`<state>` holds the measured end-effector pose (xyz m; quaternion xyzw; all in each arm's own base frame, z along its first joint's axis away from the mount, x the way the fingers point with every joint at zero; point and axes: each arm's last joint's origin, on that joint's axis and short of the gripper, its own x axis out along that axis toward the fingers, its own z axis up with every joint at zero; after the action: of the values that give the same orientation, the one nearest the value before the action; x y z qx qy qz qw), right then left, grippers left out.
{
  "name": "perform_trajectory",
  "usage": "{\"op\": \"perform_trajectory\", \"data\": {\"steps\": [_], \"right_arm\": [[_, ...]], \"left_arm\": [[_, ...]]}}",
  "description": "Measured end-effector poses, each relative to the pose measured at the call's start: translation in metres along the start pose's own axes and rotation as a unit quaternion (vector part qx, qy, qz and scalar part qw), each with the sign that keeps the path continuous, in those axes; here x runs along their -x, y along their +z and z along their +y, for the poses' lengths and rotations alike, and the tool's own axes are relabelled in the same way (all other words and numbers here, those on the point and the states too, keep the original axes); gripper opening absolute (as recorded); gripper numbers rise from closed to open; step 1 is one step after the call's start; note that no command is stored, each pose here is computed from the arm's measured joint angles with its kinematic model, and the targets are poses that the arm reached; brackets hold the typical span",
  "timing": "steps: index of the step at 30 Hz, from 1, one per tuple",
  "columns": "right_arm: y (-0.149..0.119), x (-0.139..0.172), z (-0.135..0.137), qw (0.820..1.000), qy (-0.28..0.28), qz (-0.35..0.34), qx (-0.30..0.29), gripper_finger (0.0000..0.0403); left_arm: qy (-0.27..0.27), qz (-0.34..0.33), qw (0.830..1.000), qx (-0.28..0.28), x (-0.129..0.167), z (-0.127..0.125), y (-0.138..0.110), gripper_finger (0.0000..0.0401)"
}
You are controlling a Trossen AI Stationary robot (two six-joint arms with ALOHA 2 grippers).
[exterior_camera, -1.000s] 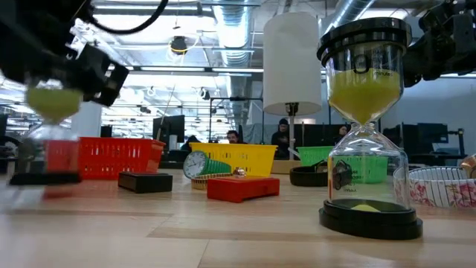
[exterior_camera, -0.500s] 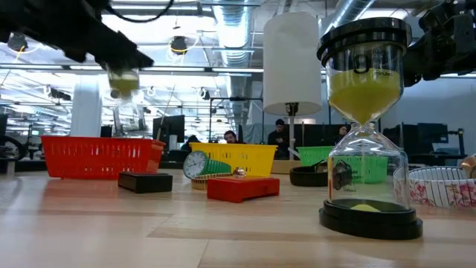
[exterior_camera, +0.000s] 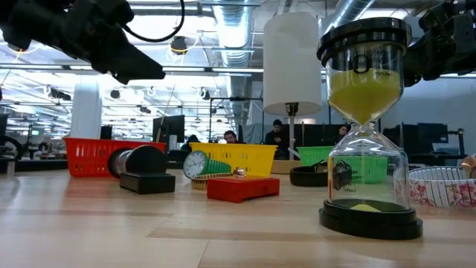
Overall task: Pick & Place Office items
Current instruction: Put the left black hourglass into the red basket
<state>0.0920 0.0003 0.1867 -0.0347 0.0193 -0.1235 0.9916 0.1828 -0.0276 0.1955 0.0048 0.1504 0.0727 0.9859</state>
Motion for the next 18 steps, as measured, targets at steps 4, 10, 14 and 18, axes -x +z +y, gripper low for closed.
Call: {"op": "perform_trajectory", "data": {"steps": [4, 10, 14, 18], "right_arm": [[0.0, 0.0, 0.0, 1.0, 0.0, 0.0, 0.0, 0.0136], [0.0, 0.0, 0.0, 1.0, 0.0, 0.0, 0.0, 0.0136], [0.0, 0.0, 0.0, 1.0, 0.0, 0.0, -0.001, 0.0136], [0.0, 0.0, 0.0, 1.0, 0.0, 0.0, -0.001, 0.0136]], "left_arm": [[-0.044, 0.012, 0.999, 0.003, -0.003, -0.004, -0.003, 0.014], [-0.044, 0.046, 0.998, -0.007, -0.013, -0.007, -0.013, 0.0188], [-0.038, 0.051, 0.998, -0.009, -0.022, -0.009, -0.018, 0.02], [-0.037, 0.058, 0.998, -0.012, -0.03, -0.012, -0.024, 0.0201]]}}
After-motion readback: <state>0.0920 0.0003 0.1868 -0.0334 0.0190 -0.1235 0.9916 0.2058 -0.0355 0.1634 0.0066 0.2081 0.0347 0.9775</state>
